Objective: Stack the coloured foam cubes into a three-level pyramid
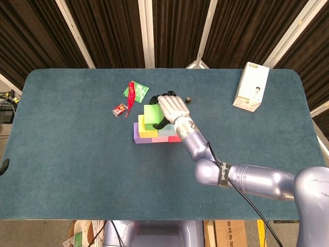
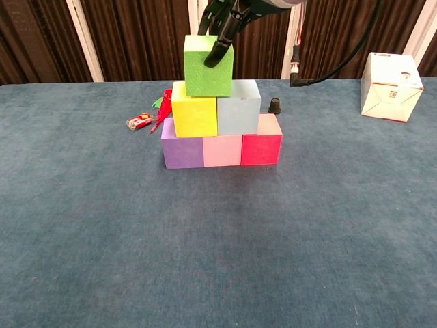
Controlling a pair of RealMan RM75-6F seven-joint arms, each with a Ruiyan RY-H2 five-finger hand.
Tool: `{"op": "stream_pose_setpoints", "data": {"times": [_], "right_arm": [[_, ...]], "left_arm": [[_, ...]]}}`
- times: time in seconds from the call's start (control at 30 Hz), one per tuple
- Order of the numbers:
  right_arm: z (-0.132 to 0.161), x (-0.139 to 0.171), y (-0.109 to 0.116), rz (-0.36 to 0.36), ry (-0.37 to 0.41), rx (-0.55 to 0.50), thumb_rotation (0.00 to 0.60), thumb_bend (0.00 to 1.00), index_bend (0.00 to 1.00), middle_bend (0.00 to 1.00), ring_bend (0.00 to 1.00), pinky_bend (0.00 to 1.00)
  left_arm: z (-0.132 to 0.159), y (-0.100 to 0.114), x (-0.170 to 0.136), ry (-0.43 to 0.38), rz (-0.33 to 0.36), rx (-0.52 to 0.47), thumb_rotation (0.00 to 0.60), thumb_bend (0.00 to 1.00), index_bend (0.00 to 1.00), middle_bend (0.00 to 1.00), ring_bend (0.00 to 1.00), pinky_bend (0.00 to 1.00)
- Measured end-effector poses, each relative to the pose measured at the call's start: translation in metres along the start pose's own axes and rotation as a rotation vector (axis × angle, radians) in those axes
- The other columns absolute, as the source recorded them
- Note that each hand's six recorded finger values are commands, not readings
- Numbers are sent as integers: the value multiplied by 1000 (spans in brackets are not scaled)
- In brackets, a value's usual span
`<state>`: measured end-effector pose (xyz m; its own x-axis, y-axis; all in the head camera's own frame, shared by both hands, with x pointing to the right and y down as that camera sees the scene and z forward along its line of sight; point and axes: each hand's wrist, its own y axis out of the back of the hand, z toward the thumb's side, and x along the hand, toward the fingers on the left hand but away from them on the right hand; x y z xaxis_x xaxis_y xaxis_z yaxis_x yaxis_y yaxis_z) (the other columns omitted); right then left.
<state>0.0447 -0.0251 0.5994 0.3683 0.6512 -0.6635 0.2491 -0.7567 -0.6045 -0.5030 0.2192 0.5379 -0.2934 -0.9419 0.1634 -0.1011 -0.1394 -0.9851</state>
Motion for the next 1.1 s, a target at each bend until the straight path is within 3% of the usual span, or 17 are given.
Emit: {"op": "stream_pose_setpoints", "data": {"times": [1.1], "right_arm": [[-2,2,-1,13,2,10,600,247,279,238,121,0]], "left_arm": [[1,-2,0,6,0,12,600,298,2,0,0,0]]}}
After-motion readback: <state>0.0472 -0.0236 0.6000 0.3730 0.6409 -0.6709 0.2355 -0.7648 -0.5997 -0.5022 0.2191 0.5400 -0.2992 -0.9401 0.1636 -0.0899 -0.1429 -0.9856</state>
